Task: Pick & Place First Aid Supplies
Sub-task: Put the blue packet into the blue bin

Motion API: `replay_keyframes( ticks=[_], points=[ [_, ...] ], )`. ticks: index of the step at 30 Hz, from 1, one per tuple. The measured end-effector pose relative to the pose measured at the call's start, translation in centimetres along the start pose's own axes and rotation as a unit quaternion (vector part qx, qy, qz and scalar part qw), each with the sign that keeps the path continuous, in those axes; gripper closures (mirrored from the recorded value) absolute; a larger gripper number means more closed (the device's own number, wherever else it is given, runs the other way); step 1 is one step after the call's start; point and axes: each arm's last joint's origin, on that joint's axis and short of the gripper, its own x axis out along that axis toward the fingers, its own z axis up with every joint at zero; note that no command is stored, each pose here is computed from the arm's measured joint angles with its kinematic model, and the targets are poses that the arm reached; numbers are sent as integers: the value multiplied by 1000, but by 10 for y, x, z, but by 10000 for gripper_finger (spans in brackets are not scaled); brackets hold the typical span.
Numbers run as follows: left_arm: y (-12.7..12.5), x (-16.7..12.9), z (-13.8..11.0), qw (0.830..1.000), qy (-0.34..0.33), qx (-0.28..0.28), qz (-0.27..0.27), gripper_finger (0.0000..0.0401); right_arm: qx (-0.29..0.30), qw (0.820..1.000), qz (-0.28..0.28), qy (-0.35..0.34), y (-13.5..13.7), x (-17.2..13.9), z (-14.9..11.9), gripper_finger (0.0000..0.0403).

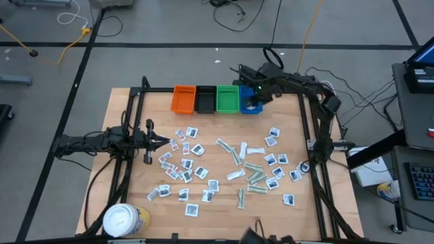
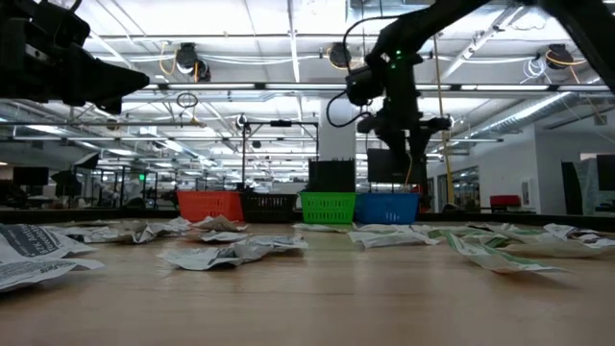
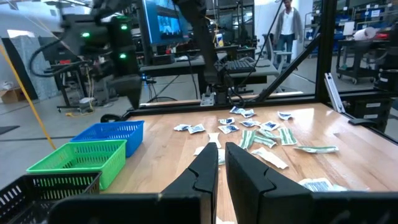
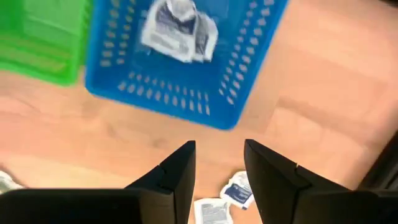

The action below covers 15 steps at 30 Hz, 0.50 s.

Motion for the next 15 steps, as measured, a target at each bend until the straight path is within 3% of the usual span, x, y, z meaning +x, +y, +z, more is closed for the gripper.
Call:
replay_keyframes(
  ticks=[9,15],
  points=[
    [0,0,0,1000,0,0,0,364,16,1000,6,-8,-23,13,-73,273],
    [0,0,0,1000,0,0,0,364,36,999,7,-9,-41,17,-104,273]
  ],
)
